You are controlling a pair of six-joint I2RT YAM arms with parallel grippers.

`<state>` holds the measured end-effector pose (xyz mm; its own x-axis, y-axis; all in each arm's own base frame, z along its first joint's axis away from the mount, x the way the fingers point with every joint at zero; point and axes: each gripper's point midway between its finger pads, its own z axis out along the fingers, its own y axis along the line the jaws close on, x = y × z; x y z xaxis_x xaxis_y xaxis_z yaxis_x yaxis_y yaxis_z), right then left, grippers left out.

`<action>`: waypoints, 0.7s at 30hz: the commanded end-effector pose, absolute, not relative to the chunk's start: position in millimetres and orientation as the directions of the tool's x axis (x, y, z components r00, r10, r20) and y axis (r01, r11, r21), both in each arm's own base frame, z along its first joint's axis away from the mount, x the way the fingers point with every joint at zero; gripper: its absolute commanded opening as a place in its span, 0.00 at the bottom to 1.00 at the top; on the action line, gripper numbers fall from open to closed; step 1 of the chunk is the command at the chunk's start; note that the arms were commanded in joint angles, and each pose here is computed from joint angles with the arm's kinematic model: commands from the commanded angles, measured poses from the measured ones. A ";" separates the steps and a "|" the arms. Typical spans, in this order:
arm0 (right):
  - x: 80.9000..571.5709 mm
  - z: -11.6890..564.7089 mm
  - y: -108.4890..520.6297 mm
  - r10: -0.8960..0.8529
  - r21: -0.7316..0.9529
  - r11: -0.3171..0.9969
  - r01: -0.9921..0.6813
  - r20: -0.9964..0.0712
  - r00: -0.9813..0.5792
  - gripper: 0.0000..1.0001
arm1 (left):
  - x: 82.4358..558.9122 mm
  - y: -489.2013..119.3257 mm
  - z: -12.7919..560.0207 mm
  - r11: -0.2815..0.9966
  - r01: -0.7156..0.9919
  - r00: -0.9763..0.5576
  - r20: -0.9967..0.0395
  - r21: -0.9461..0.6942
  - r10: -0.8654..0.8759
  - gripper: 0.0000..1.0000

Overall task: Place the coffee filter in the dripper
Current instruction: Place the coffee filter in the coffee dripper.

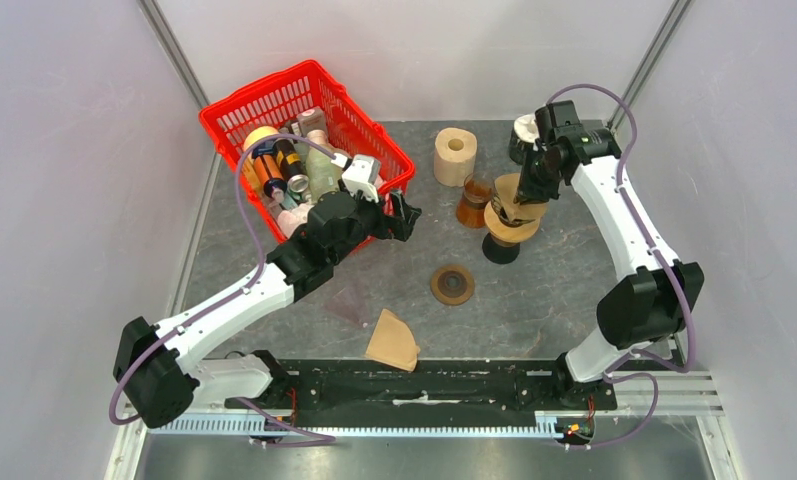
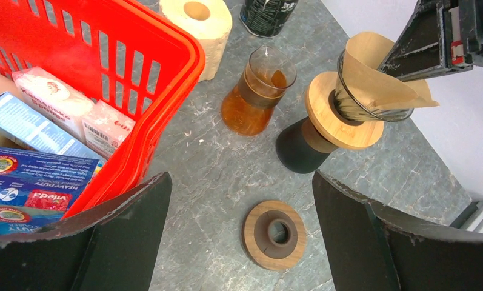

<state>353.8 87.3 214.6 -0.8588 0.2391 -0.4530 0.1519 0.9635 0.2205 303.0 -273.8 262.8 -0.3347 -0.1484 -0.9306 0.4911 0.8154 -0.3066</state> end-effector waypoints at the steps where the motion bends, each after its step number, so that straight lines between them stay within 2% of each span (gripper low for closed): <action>1: 347.3 201.7 87.8 0.214 0.210 0.968 0.137 -0.406 -0.888 0.22 | 308.2 -267.9 276.0 0.825 0.469 -0.295 -0.936 -0.315 -0.190 0.93; 21: 356.2 174.0 84.3 0.197 0.159 0.976 0.147 -0.365 -0.910 0.19 | 309.9 -268.8 272.0 0.830 0.463 -0.302 -0.936 -0.312 -0.184 0.93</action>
